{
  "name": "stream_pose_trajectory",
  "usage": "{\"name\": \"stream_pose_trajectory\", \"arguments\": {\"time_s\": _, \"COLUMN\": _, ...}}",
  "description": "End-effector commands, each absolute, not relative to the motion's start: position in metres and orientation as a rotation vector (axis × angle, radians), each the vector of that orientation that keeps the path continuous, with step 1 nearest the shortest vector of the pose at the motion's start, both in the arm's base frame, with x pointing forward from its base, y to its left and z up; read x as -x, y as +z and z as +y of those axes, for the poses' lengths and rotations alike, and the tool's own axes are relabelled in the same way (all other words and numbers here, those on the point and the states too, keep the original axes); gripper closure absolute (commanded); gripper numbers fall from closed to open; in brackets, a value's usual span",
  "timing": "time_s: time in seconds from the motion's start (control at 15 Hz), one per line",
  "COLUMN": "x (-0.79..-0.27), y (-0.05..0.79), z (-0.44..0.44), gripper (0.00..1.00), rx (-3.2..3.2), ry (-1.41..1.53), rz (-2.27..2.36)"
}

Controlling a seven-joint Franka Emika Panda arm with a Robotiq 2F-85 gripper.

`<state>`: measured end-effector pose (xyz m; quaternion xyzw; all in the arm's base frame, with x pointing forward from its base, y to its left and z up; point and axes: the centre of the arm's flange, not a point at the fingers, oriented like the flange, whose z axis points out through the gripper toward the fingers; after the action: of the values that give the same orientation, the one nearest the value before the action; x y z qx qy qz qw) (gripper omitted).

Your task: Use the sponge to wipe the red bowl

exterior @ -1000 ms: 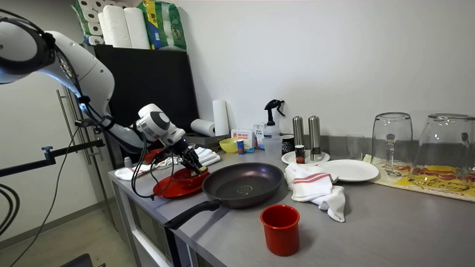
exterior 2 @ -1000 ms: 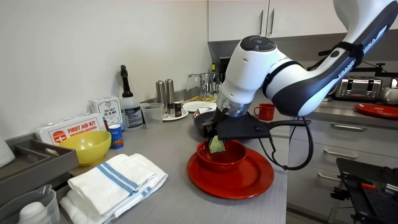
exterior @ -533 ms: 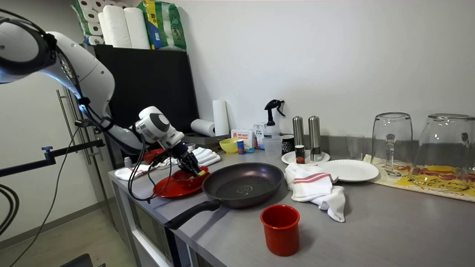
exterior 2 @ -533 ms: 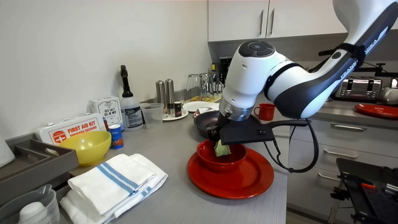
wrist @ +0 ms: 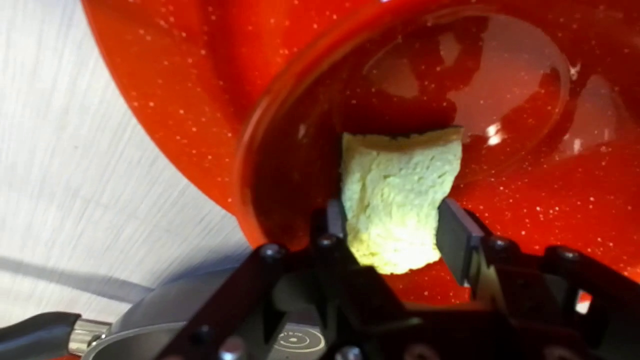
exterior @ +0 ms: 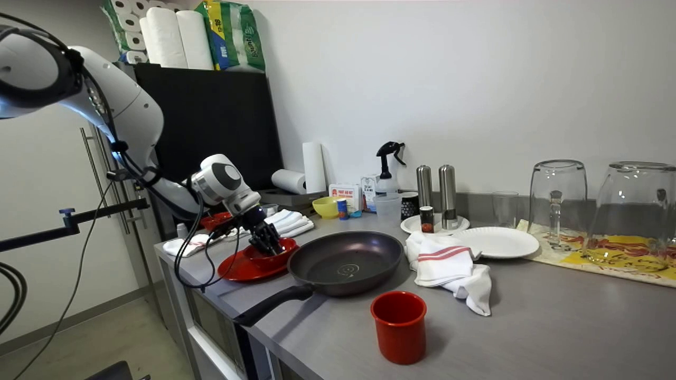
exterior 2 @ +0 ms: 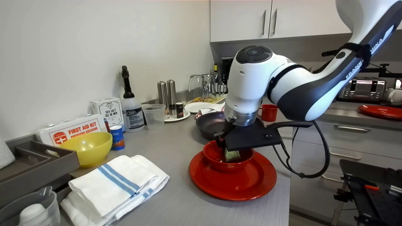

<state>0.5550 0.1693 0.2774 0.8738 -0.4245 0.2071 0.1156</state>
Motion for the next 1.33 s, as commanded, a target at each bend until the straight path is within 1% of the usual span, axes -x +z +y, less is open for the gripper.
{"name": "stream_pose_trajectory", "arguments": {"time_s": 0.0, "x": -0.5559, "y": 0.2775, "z": 0.1707, "gripper": 0.77, "rx": -2.574, "ry": 0.481, "rz": -1.241}}
{"name": "stream_pose_trajectory", "arguments": {"time_s": 0.6, "x": -0.5543, "y": 0.2767, "z": 0.1741, "gripper": 0.77, "rx": -2.648, "ry": 0.035, "rz": -1.207}}
{"name": "stream_pose_trajectory", "arguments": {"time_s": 1.0, "x": -0.5527, "y": 0.2744, "z": 0.1765, "gripper": 0.77, "rx": -2.632, "ry": -0.173, "rz": -1.193}}
{"name": "stream_pose_trajectory", "arguments": {"time_s": 1.27, "x": -0.5542, "y": 0.2746, "z": 0.1783, "gripper": 0.77, "rx": -2.634, "ry": -0.259, "rz": -1.201}}
